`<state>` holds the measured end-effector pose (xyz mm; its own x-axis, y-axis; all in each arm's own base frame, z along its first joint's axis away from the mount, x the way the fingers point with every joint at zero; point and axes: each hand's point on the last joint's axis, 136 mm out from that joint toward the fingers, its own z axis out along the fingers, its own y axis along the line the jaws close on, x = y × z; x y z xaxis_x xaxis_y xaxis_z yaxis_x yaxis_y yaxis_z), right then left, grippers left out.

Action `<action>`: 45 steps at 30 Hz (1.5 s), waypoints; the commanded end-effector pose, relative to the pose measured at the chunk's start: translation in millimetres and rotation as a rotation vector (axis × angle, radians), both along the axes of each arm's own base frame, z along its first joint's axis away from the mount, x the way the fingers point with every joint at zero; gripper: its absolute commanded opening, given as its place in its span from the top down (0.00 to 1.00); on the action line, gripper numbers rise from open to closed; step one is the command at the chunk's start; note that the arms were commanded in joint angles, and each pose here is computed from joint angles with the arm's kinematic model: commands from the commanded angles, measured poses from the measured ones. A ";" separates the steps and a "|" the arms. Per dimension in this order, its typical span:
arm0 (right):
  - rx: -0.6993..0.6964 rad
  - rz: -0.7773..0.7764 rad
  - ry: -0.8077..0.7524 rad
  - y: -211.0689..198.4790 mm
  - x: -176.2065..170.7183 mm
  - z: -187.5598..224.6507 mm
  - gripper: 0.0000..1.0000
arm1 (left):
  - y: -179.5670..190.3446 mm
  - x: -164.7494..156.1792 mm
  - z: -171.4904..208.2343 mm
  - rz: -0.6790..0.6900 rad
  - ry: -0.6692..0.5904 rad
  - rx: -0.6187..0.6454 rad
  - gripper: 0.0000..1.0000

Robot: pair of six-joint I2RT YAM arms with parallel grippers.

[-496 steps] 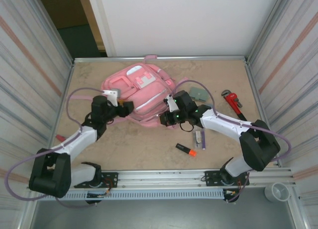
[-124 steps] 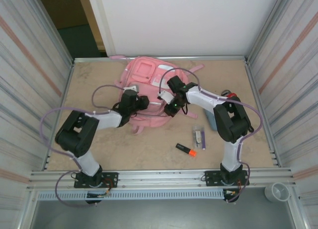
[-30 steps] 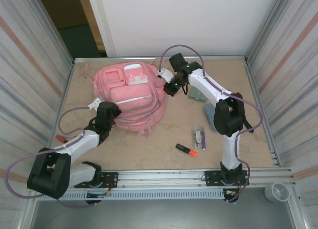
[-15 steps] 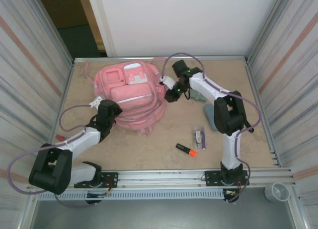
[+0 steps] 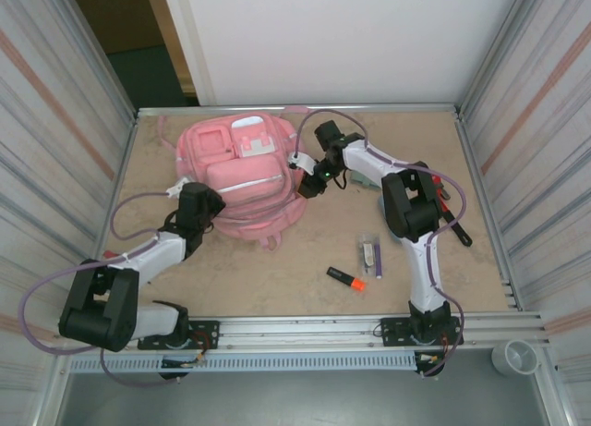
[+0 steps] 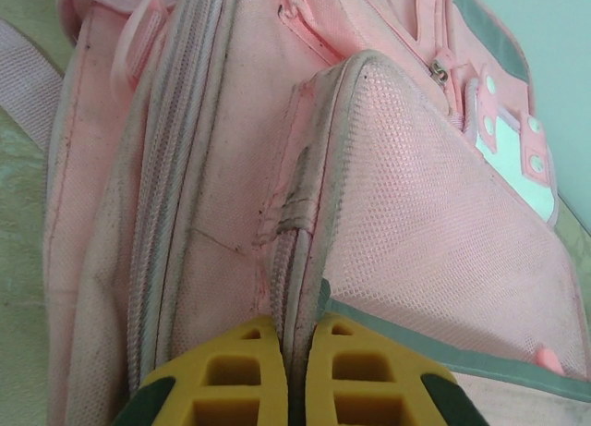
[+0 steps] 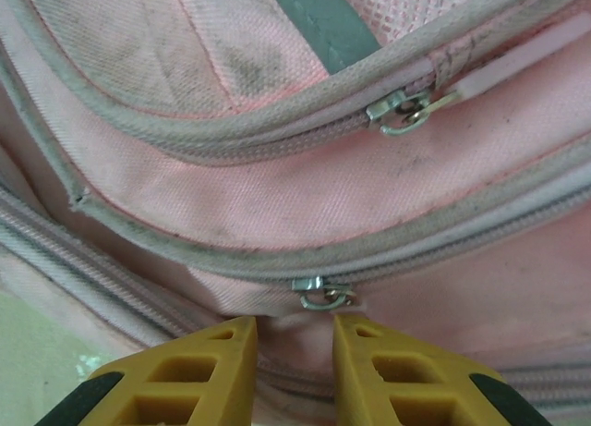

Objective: Pack the student bag

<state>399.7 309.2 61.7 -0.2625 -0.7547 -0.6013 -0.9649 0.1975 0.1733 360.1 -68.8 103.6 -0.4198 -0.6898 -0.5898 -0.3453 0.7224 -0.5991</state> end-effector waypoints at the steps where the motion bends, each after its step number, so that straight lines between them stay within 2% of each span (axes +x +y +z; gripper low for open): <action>1: -0.005 0.082 -0.012 2.9 -1.8 -7.9 0.74 | -6.2 14.3 24.0 -0.029 -0.068 -0.012 1.00; 8: -0.058 0.149 -0.023 4.4 -7.0 -30.6 0.79 | -9.5 15.8 26.5 -0.046 -0.070 -0.021 1.00; 13: -0.080 0.122 -0.061 8.8 4.9 -45.7 0.77 | -12.1 15.5 26.4 -0.060 -0.068 -0.026 1.00; 15: -0.083 0.118 -0.070 10.0 7.4 -44.4 0.77 | -14.0 15.5 24.9 -0.070 -0.063 -0.031 1.00; 22: 0.035 0.202 -0.148 38.5 -9.2 -14.7 0.75 | -20.4 17.1 17.7 -0.090 -0.048 -0.060 1.00; 30: -0.008 0.146 -0.217 35.6 8.4 -29.5 0.73 | -21.3 15.7 16.0 -0.098 -0.047 -0.060 1.00; 32: -0.012 0.154 -0.207 36.6 5.8 -34.4 0.76 | -21.3 15.4 14.6 -0.098 -0.046 -0.061 1.00; 36: -0.031 0.168 -0.215 40.2 1.2 -41.9 0.93 | -22.3 14.9 11.0 -0.099 -0.038 -0.069 1.00; 39: -0.010 0.152 -0.230 41.6 2.1 -35.9 1.00 | -22.7 14.8 8.9 -0.099 -0.033 -0.072 1.00; 45: 0.041 0.068 -0.279 27.6 15.7 2.4 1.00 | -15.0 11.0 1.0 -0.057 -0.017 -0.065 1.00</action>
